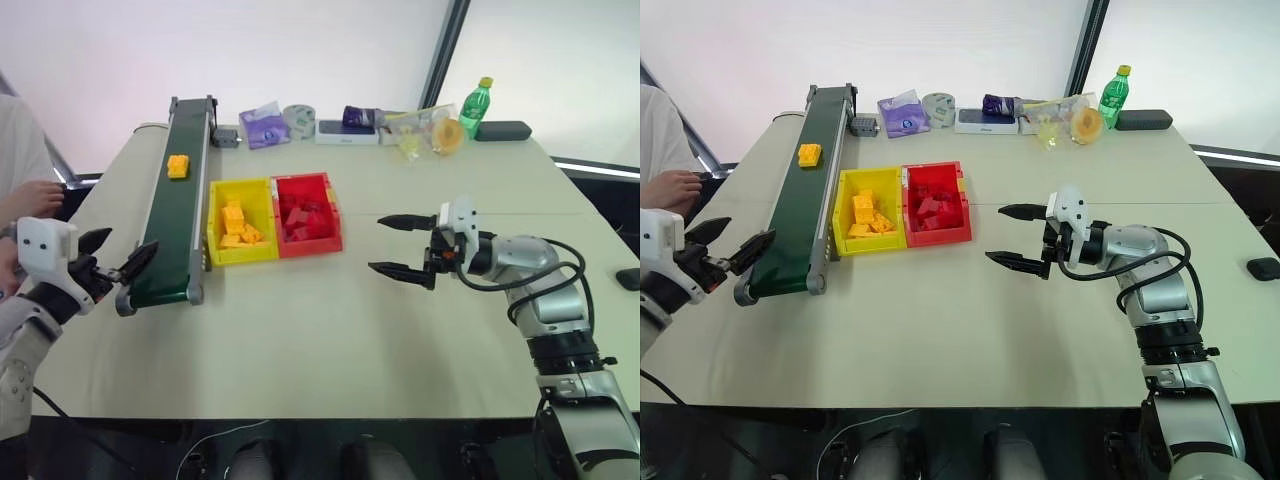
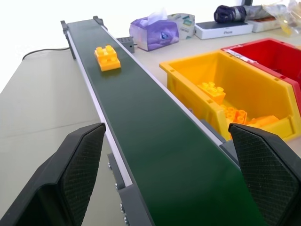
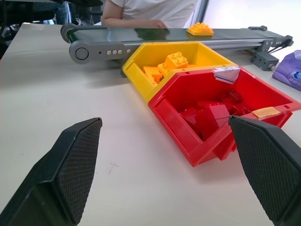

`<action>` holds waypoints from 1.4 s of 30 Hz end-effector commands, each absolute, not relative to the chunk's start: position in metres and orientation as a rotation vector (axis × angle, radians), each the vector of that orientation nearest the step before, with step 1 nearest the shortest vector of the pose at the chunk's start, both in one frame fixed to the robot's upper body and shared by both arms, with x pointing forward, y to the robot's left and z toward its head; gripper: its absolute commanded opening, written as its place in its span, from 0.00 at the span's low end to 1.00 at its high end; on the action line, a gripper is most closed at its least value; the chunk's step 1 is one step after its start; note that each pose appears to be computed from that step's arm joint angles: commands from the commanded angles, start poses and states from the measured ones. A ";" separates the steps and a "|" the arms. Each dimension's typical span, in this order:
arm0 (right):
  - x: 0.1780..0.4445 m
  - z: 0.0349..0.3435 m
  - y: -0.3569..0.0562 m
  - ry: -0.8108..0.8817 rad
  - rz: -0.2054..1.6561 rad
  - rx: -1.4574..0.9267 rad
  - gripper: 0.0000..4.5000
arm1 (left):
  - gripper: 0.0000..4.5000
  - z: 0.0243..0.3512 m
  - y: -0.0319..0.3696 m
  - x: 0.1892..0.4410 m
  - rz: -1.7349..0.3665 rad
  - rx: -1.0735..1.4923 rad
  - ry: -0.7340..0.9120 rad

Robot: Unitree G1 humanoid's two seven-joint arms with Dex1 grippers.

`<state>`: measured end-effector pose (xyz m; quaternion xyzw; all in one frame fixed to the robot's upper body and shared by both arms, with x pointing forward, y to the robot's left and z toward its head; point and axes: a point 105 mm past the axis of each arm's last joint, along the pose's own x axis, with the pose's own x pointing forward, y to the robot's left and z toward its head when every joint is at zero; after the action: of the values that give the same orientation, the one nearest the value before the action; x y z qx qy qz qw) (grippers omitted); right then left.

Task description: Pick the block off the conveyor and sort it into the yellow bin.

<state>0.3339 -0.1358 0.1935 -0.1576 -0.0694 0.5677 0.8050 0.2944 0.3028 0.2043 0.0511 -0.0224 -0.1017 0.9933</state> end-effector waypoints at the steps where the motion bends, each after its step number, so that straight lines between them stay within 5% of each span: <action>1: 0.332 0.204 -0.133 -0.194 1.222 -0.360 1.00 | 0.98 0.221 0.313 0.305 -0.084 0.087 -0.068; 6: 0.332 0.205 -0.131 -0.195 1.227 -0.360 1.00 | 0.98 0.228 0.319 0.324 0.060 0.080 -0.039; 22: 0.333 0.206 -0.126 -0.202 1.231 -0.353 1.00 | 0.98 0.216 0.295 0.389 0.041 0.104 0.093; 34: 0.329 0.206 -0.128 -0.199 1.218 -0.352 1.00 | 0.98 0.189 0.279 0.395 -0.031 0.024 0.172; 40: 0.331 0.207 -0.130 -0.199 1.213 -0.355 1.00 | 0.37 0.192 0.289 0.392 0.028 0.066 0.170; 42: 0.331 0.207 -0.130 -0.200 1.212 -0.355 1.00 | 0.30 0.201 0.289 0.390 0.030 0.056 0.137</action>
<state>0.3335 -0.1263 0.1918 -0.1499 -0.0669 0.5709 0.8044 0.3937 0.2837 0.1785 0.0227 0.1063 0.0050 0.9941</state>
